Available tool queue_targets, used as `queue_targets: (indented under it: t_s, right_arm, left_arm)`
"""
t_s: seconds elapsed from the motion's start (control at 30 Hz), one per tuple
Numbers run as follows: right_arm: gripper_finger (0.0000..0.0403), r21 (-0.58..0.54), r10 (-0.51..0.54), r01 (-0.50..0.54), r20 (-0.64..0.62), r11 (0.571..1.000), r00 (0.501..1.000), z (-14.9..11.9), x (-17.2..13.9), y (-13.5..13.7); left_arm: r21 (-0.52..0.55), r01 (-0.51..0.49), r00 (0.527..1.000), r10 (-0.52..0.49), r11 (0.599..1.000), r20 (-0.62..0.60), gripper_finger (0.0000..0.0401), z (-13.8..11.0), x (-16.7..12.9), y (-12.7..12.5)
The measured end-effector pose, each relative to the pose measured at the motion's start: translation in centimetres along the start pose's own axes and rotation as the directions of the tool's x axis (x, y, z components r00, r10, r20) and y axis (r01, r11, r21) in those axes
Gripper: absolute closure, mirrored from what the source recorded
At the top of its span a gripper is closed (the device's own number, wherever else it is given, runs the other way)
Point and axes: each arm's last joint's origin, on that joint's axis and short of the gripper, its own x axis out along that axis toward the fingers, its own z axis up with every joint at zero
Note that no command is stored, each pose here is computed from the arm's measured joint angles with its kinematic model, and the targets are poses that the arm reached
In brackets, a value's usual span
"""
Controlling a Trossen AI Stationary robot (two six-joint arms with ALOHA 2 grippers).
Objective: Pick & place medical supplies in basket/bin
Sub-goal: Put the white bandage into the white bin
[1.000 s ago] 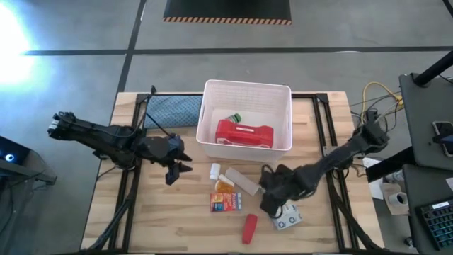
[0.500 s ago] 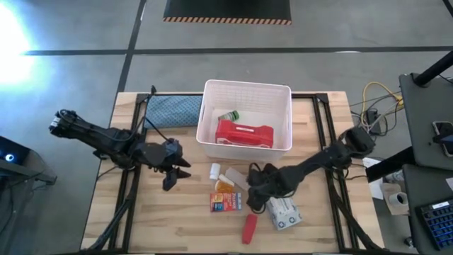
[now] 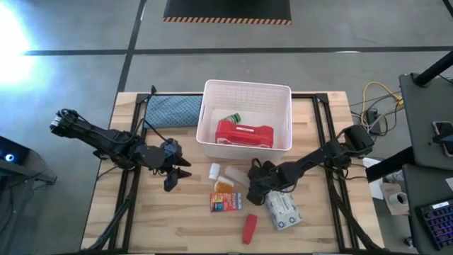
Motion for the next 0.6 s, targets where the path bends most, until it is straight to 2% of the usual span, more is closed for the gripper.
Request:
queue_targets:
  t_s: [0.17, 0.3, 0.43, 0.6]
  right_arm:
    - [0.0191, 0.035, -0.010, 0.010, -0.008, 0.999, 1.000, -0.1, 0.0, 0.0]
    - [0.0255, 0.014, -0.014, 0.015, -0.017, 1.000, 1.000, 0.6, -0.7, 0.6]
    - [0.0320, -0.040, 0.033, -0.034, -0.021, 0.999, 0.999, 1.9, -2.2, 1.8]
    - [0.0320, -0.111, 0.129, -0.131, -0.018, 0.985, 0.991, 3.9, -6.1, 3.3]
  left_arm:
    - [0.000, -0.016, 1.000, 0.016, 1.000, 0.010, 0.0228, 0.0, 0.1, 0.0]
    - [0.000, -0.017, 1.000, 0.017, 1.000, 0.010, 0.0228, 0.0, 0.1, 0.0]
    - [0.000, -0.018, 1.000, 0.018, 1.000, 0.010, 0.0228, 0.0, 0.1, 0.0]
    - [0.001, -0.019, 1.000, 0.019, 1.000, 0.009, 0.0228, 0.0, 0.2, 0.0]
